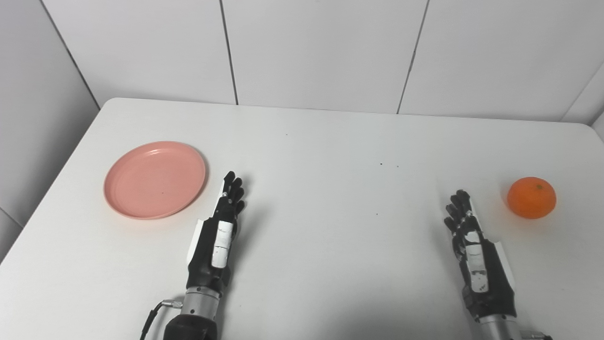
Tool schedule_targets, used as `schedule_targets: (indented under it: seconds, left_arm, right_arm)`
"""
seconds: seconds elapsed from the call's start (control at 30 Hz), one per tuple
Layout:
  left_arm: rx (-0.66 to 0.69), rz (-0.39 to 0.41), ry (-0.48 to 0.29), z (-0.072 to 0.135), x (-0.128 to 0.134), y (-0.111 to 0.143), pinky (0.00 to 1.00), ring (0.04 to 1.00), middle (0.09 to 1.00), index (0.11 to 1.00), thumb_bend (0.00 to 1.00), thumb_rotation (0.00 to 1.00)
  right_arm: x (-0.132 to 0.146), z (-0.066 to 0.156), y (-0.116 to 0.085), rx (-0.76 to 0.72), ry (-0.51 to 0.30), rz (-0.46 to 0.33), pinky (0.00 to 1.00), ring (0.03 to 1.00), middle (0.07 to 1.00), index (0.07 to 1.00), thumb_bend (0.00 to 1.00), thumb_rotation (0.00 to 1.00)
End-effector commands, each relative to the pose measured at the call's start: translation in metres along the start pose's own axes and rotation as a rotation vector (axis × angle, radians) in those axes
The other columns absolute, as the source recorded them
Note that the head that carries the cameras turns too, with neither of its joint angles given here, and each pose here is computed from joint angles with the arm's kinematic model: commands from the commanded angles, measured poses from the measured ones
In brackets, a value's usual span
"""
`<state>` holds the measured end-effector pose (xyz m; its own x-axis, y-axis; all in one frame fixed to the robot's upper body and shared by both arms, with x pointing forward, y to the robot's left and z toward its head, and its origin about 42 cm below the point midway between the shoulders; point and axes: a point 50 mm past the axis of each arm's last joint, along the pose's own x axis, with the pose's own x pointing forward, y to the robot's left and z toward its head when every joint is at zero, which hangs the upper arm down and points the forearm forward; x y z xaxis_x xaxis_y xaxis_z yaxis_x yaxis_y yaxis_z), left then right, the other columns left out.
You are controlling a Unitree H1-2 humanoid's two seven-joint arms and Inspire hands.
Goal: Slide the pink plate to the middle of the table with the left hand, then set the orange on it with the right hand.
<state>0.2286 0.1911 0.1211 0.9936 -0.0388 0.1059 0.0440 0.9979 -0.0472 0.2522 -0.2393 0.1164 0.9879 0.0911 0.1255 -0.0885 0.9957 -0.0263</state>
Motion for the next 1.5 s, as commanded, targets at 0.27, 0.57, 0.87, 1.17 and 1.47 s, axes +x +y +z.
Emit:
schedule_targets:
  seconds: [0.27,0.57,0.87,1.17,1.47]
  left_arm:
    - [0.017,0.111,0.098,-0.039,-0.075,-0.015,1.0,1.0,1.0,1.0,1.0,0.98]
    - [0.02,0.109,0.072,-0.045,-0.071,-0.023,1.0,1.0,1.0,1.0,1.0,0.94]
    - [0.01,0.112,0.083,-0.042,-0.072,-0.025,1.0,1.0,1.0,1.0,1.0,0.94]
    - [-0.008,0.129,0.066,-0.04,-0.072,-0.023,1.0,1.0,1.0,1.0,1.0,0.92]
    - [-0.032,0.144,0.055,-0.035,-0.064,-0.016,1.0,1.0,1.0,1.0,1.0,0.91]
  right_arm:
    - [-0.027,-0.041,-0.044,0.008,0.015,-0.036,1.0,1.0,1.0,1.0,0.98,1.0]
    - [-0.025,-0.048,-0.051,0.018,0.023,-0.048,1.0,1.0,1.0,1.0,1.0,1.0]
    - [-0.026,-0.045,-0.053,0.015,0.02,-0.051,1.0,1.0,1.0,1.0,1.0,1.0]
    - [-0.026,-0.042,-0.051,-0.006,0.008,-0.05,1.0,1.0,1.0,1.0,1.0,1.0]
    - [-0.015,-0.039,-0.042,0.017,-0.002,-0.036,1.0,1.0,1.0,1.0,1.0,1.0]
